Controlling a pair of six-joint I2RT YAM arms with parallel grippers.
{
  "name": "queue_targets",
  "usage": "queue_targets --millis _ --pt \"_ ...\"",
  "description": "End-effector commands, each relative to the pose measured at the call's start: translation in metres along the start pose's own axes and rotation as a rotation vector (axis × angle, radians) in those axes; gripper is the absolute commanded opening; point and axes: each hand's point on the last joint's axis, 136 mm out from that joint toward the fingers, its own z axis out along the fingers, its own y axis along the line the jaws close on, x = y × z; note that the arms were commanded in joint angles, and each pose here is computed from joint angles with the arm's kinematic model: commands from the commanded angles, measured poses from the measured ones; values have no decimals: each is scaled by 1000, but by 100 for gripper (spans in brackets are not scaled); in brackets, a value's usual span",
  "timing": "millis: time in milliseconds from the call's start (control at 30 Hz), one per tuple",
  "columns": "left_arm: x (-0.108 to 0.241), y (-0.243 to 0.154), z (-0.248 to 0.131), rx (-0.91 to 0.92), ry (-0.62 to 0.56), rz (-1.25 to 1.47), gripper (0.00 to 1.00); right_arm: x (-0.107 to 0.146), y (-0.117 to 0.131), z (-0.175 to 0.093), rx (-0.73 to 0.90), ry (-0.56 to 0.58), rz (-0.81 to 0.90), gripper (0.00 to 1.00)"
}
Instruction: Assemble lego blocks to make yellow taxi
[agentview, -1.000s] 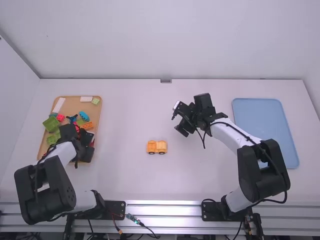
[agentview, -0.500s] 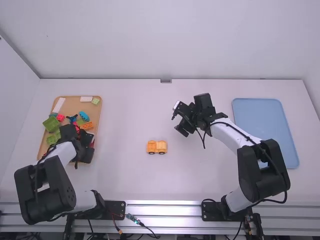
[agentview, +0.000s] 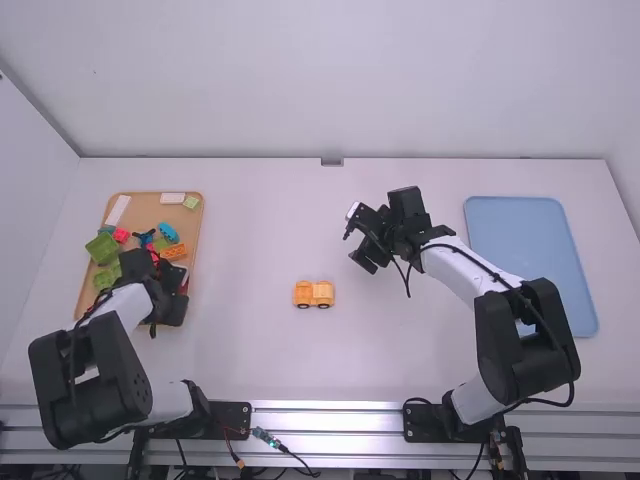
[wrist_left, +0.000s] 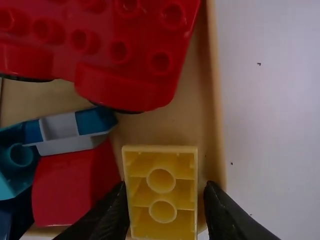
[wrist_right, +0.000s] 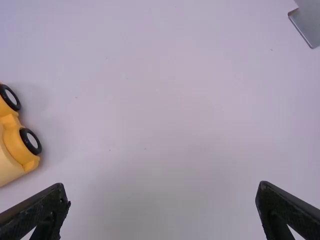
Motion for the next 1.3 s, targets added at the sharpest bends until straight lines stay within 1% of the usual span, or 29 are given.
queue_targets --millis 0,67,433,533,567,633,667,733,767,800,933,967,1100,1267 --pt "5 0 -1 -5 8 -16 36 -17 -11 -11 32 -38 -11 99" --pt "7 3 -1 -25 20 -35 32 -17 -11 -11 33 -38 -11 99" --pt "6 6 -1 -37 19 -50 30 -17 -11 -11 33 -38 -10 99" --pt "6 5 -1 -34 18 -51 40 -16 -10 -11 32 -37 -10 99" --pt "6 5 -1 -34 18 -52 41 -16 -10 -11 31 -37 -10 99" --pt "7 5 -1 -33 20 -55 52 -16 -10 -11 30 -36 -10 99" --pt "7 5 -1 -32 21 -61 54 -16 -10 -11 31 -35 -9 99" --pt "7 5 -1 -33 21 -60 52 -16 -10 -11 30 -36 -9 99" --pt "7 5 -1 -33 20 -60 48 -16 -10 -11 30 -36 -10 99" --pt "7 5 -1 -33 21 -61 47 -16 -10 -11 31 -36 -10 99" --pt "7 5 -1 -33 19 -77 46 -16 -10 -11 30 -35 -9 99" --pt "7 4 -1 -30 18 -77 44 -16 -10 -11 31 -36 -10 99" --pt "5 2 0 -19 7 -76 46 -16 -10 -11 31 -35 -9 99" --pt "5 2 0 -17 7 -77 45 -16 -10 -11 30 -35 -10 99"
